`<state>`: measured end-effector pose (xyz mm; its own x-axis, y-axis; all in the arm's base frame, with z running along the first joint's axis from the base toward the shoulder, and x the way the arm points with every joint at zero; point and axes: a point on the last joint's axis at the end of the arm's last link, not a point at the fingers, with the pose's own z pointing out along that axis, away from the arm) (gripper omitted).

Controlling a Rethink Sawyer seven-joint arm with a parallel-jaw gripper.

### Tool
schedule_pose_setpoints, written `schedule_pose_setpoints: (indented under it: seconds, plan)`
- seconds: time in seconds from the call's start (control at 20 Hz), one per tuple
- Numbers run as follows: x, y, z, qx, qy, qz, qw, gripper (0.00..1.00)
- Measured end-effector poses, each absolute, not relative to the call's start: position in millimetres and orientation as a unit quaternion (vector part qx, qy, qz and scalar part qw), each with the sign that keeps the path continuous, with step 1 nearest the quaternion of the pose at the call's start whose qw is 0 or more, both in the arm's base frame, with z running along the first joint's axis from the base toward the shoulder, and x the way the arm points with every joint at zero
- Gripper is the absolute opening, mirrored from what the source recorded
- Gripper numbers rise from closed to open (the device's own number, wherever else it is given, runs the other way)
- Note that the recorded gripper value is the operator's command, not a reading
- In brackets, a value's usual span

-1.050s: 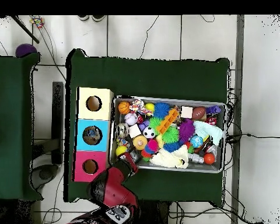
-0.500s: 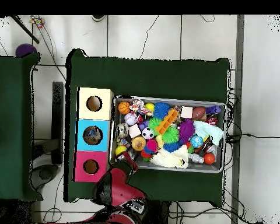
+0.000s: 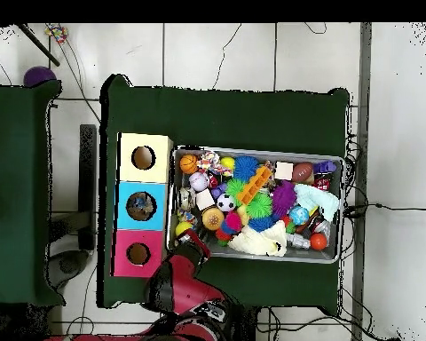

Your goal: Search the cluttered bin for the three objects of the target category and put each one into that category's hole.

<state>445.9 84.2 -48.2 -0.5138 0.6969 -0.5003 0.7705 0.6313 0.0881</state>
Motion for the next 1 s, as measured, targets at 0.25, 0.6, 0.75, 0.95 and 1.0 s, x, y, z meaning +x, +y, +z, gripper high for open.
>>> schedule_pose_setpoints:
  seconds: [0.25, 0.6, 0.75, 0.95, 1.0]
  plan:
    - [446, 83, -48, 0.422, 0.869, -0.067, 0.250, 0.00]
    - [448, 85, -45, 0.423, 0.869, -0.062, 0.250, 0.00]
    - [448, 89, -41, 0.420, 0.870, -0.060, 0.252, 1.00]
    - [441, 92, -38, 0.419, 0.872, -0.061, 0.244, 1.00]
    - [441, 92, -37, 0.420, 0.872, -0.061, 0.244, 1.00]
